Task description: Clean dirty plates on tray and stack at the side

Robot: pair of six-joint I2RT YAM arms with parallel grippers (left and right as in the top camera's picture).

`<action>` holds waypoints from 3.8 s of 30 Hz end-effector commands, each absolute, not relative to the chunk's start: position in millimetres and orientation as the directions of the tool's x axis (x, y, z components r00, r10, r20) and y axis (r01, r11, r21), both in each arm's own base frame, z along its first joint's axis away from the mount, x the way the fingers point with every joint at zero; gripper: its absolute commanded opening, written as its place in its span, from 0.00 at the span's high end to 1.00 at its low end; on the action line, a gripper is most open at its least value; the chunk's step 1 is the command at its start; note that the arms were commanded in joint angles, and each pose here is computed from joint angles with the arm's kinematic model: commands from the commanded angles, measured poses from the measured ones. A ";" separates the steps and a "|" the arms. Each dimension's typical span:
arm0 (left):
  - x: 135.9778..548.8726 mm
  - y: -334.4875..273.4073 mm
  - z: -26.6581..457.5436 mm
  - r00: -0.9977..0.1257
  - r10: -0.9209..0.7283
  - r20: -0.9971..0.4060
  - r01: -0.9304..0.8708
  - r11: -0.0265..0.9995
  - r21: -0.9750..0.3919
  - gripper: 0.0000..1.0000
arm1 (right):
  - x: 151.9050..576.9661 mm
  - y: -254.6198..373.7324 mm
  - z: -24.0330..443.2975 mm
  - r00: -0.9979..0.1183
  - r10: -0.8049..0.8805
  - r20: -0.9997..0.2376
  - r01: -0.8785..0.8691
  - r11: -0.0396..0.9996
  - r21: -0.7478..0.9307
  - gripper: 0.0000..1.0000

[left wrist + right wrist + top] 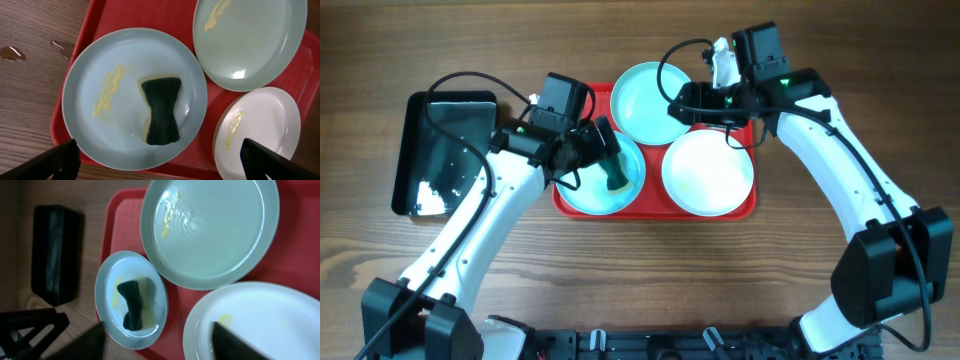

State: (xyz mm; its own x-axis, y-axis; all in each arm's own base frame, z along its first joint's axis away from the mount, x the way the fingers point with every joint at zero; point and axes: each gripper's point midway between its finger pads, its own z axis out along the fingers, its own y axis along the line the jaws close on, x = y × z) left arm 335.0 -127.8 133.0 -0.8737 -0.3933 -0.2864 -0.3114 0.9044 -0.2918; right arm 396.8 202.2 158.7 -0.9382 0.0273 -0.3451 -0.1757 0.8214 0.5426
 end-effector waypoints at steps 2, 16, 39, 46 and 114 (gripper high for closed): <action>336.3 -114.6 130.1 -0.862 -0.396 -0.318 -0.335 0.914 -0.230 0.00 | 397.5 220.7 141.5 -0.939 -0.043 -0.340 -0.228 0.821 0.524 0.62; 327.0 -104.0 123.1 -0.869 -0.391 -0.305 -0.355 0.920 -0.167 0.00 | 362.3 265.1 37.6 -0.910 -0.353 -0.216 -0.414 0.795 0.443 0.64; 320.7 -103.9 110.1 -0.887 -0.384 -0.257 -0.360 0.923 -0.135 0.00 | 380.4 278.4 9.5 -0.896 -0.354 -0.266 -0.441 0.771 0.459 0.82; 313.4 -109.8 89.1 -0.911 -0.376 -0.170 -0.361 0.925 -0.116 0.00 | 380.0 278.2 8.7 -0.901 -0.347 -0.259 -0.431 0.775 0.462 0.87; 331.1 -183.9 21.3 -0.964 -0.260 -0.054 -0.237 0.936 -0.260 0.31 | 382.8 257.9 21.1 -0.957 -0.207 -0.203 -0.272 0.882 0.386 0.95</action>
State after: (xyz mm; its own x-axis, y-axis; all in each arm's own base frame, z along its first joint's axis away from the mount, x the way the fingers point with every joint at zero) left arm 337.7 -177.7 37.2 -0.9544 -0.2857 -0.0871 -0.2527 0.9279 -0.2741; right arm 375.7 259.8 7.1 -0.9561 -0.2367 -0.1726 -0.2880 0.8672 0.4061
